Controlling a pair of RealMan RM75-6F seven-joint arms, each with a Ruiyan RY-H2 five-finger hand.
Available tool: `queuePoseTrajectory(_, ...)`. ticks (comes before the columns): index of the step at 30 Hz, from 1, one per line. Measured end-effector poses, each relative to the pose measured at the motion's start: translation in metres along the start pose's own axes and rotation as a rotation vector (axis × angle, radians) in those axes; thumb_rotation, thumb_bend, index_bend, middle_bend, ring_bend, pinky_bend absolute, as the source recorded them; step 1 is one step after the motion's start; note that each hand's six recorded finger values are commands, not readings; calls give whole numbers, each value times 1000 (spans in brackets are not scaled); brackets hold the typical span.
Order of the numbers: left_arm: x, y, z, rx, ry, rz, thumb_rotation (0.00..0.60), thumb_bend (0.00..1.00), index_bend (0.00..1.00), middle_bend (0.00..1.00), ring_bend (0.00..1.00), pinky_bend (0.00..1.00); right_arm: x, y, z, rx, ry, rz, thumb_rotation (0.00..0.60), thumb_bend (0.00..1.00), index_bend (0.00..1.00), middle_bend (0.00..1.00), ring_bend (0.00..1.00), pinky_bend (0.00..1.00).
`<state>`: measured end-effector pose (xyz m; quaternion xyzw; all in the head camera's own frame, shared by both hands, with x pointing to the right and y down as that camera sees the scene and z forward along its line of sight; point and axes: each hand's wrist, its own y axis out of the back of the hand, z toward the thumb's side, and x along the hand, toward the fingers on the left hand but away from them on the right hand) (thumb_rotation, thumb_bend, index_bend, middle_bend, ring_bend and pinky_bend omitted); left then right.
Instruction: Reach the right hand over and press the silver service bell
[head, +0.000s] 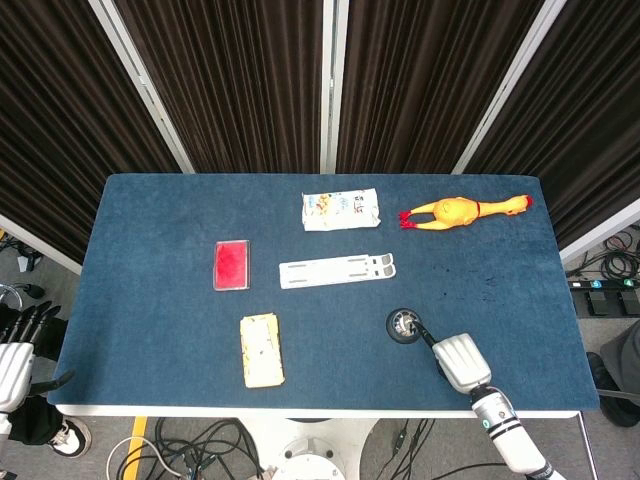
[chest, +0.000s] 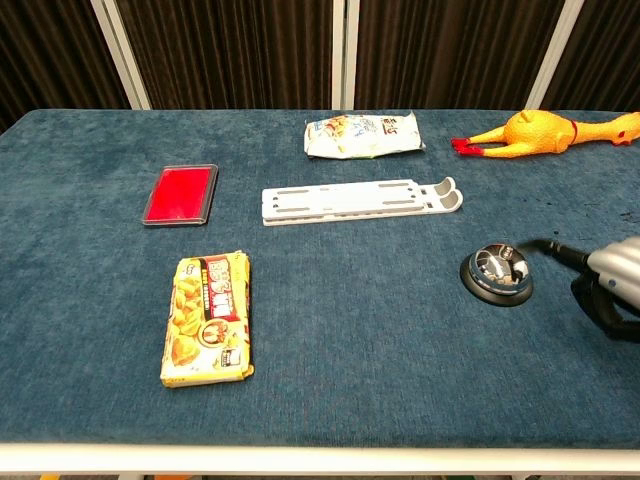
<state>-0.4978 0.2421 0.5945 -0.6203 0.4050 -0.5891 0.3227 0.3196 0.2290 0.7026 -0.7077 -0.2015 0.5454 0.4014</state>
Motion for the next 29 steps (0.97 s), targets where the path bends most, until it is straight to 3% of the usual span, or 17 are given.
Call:
queuePoseTrajectory(7, 0, 0, 2, -1, -6, 2, 600, 114, 85, 30, 0, 148, 8, 37, -9, -41, -3, -164, 600, 1000, 0, 828, 810, 760)
queuePoseTrajectory(9, 0, 1, 3, 0, -7, 2, 600, 113, 85, 29, 0, 148, 14, 47, -17, -59, -17, -212, 600, 959, 0, 759, 724, 719)
queuePoseTrajectory(11, 1, 1, 5, 1, -9, 2, 600, 114, 85, 30, 0, 148, 21, 56, -28, -83, -36, -255, 600, 816, 0, 571, 520, 563)
queuePoseTrajectory(13, 1, 0, 6, 1, -12, 1, 600, 114, 85, 29, 0, 148, 30, 62, -41, -102, -64, -283, 600, 546, 0, 216, 175, 213)
queuePoseTrajectory(15, 1, 0, 8, 0, -16, 0, 600, 114, 85, 30, 0, 148, 39, 67, -57, -106, -107, -294, 600, 370, 0, 28, 12, 21)
queuePoseTrajectory(23, 2, 5, 18, 10, -41, 6, 600, 114, 85, 29, 0, 148, 85, 68, -127, -63, -392, -239, 600, 198, 0, 0, 0, 0)
queuePoseTrajectory(29, 1, 9, 18, 9, -37, 14, 600, 114, 85, 29, 0, 148, 95, 64, -140, -100, -435, -249, 600, 171, 0, 0, 0, 0)
